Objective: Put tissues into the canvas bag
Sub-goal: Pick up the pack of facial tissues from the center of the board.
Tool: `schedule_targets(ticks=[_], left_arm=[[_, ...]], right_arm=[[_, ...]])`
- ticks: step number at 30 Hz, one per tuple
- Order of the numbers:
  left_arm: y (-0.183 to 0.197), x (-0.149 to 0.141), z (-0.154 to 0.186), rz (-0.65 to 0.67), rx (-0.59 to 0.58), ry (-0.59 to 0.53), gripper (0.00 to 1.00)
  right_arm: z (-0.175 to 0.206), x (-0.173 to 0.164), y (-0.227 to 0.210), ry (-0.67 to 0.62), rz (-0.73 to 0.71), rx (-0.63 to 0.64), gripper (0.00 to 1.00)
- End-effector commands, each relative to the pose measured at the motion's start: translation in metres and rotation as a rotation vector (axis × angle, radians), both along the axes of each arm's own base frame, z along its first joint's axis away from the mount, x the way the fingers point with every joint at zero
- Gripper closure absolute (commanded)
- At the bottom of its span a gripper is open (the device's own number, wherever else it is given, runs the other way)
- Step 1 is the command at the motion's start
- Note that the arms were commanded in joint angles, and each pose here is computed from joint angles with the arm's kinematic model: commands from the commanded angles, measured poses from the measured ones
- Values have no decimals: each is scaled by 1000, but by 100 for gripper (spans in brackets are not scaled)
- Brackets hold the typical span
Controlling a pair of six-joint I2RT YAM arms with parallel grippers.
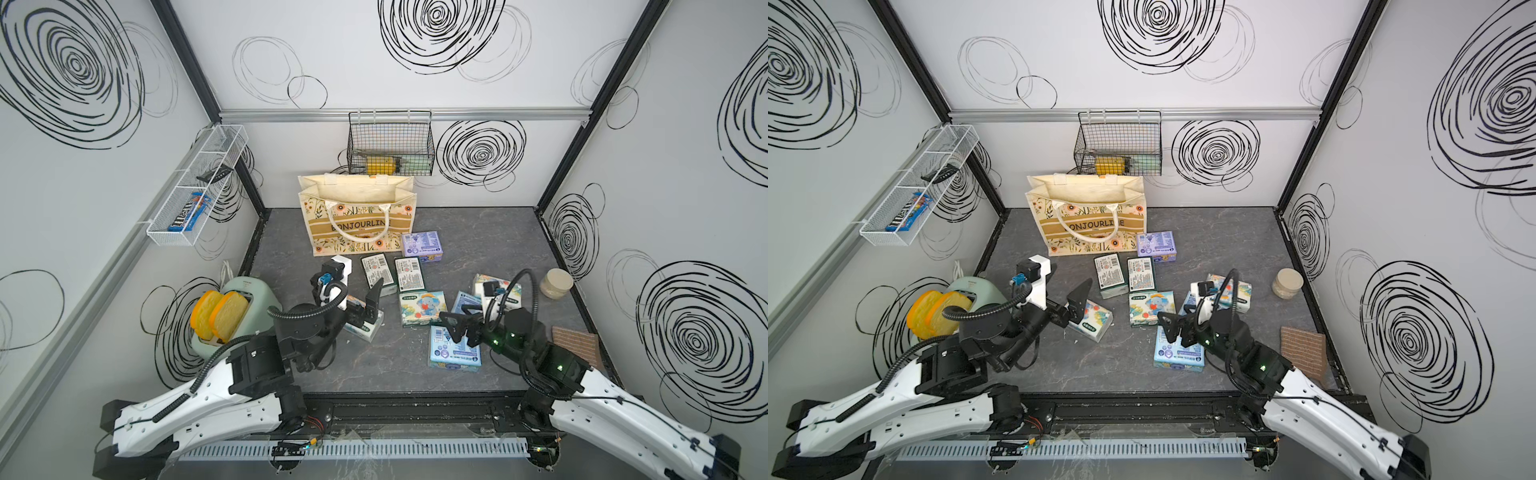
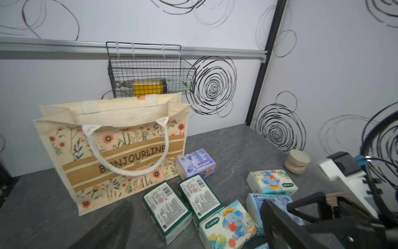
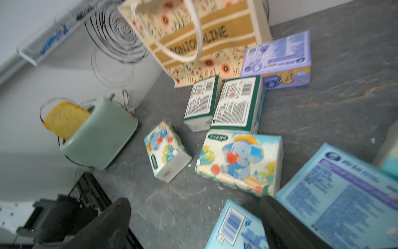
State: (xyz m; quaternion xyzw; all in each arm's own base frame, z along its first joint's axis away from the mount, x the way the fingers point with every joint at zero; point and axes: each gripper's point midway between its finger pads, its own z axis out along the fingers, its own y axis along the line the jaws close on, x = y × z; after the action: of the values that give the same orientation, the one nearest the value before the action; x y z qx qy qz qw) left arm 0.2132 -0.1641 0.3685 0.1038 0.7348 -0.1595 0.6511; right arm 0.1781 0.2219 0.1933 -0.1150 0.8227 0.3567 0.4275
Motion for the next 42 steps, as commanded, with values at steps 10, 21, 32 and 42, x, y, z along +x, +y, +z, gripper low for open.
schedule_targets(ticks=[10, 21, 32, 42], left_arm=[[27, 15, -32, -61, -61, 166, 4], [21, 20, -105, -119, -115, 339, 4], [22, 84, -119, -99, -332, 493, 4], [-27, 27, -114, -244, -277, 434, 2]], right_arm=[[4, -23, -9, 26, -48, -112, 3], [-49, -34, -12, 249, 67, -225, 2], [-67, -15, -67, 379, -374, -180, 3], [-81, -20, -79, 451, -451, -136, 3]])
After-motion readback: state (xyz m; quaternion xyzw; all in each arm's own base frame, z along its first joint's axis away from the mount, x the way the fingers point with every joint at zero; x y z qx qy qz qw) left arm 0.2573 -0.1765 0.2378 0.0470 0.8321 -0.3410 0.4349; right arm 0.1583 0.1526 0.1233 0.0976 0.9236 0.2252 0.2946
